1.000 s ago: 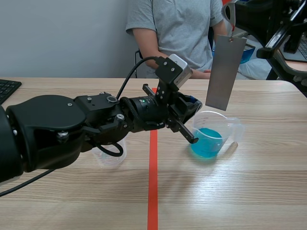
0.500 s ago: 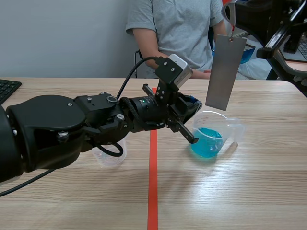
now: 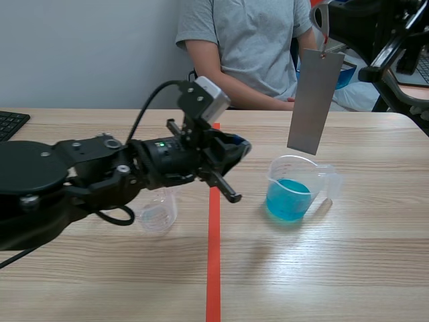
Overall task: Do the redox reaction experiment.
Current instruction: 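Raise the plate and point at it, then put the plate into the left beaker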
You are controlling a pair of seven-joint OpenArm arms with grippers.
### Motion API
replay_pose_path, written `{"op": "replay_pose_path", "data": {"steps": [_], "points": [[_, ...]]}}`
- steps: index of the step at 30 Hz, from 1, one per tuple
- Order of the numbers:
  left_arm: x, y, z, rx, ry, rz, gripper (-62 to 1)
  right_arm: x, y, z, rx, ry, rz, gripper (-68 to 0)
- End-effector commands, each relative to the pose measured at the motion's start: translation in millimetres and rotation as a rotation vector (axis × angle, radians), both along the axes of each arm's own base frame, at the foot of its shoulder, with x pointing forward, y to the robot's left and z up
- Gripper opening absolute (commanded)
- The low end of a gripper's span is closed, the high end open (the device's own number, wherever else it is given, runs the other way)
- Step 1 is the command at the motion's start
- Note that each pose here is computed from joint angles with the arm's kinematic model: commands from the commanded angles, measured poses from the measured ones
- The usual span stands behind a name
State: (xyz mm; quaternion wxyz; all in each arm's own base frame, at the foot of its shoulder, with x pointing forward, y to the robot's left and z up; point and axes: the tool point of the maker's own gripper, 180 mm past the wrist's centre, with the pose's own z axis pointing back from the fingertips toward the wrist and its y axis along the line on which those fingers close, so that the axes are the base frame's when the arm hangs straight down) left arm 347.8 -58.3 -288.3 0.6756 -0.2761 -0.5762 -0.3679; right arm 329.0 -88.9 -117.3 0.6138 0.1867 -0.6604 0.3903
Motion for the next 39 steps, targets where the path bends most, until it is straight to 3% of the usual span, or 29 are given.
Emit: {"op": "replay_pose_path", "data": {"steps": [1, 8, 12, 18, 24, 33, 39], "points": [[2, 21, 10, -0.011, -0.023, 0.038, -57.3, -1.0, -1, 14, 0.003, -0.042, 0.01, -66.0], [-19, 110, 9, 0.083, -0.001, 0.169, -57.3, -1.0, -1, 14, 0.004, -0.042, 0.01, -66.0], [-35, 163, 6, 0.133, 0.025, 0.296, -57.3, -0.9, -1, 14, 0.004, -0.042, 0.01, -66.0], [-71, 232, -19, 0.202, 0.123, 0.472, -57.3, -0.9, -1, 14, 0.003, -0.042, 0.01, -66.0], [-117, 286, -41, 0.238, 0.231, 0.645, -57.3, -0.9, -1, 14, 0.004, -0.042, 0.01, -66.0], [-197, 314, -76, 0.276, 0.412, 0.791, -57.3, -0.8, -1, 13, 0.001, -0.042, 0.009, -66.0], [-234, 308, -94, 0.253, 0.512, 0.848, -57.3, -0.7, -1, 14, 0.002, -0.044, 0.009, -66.0]]}}
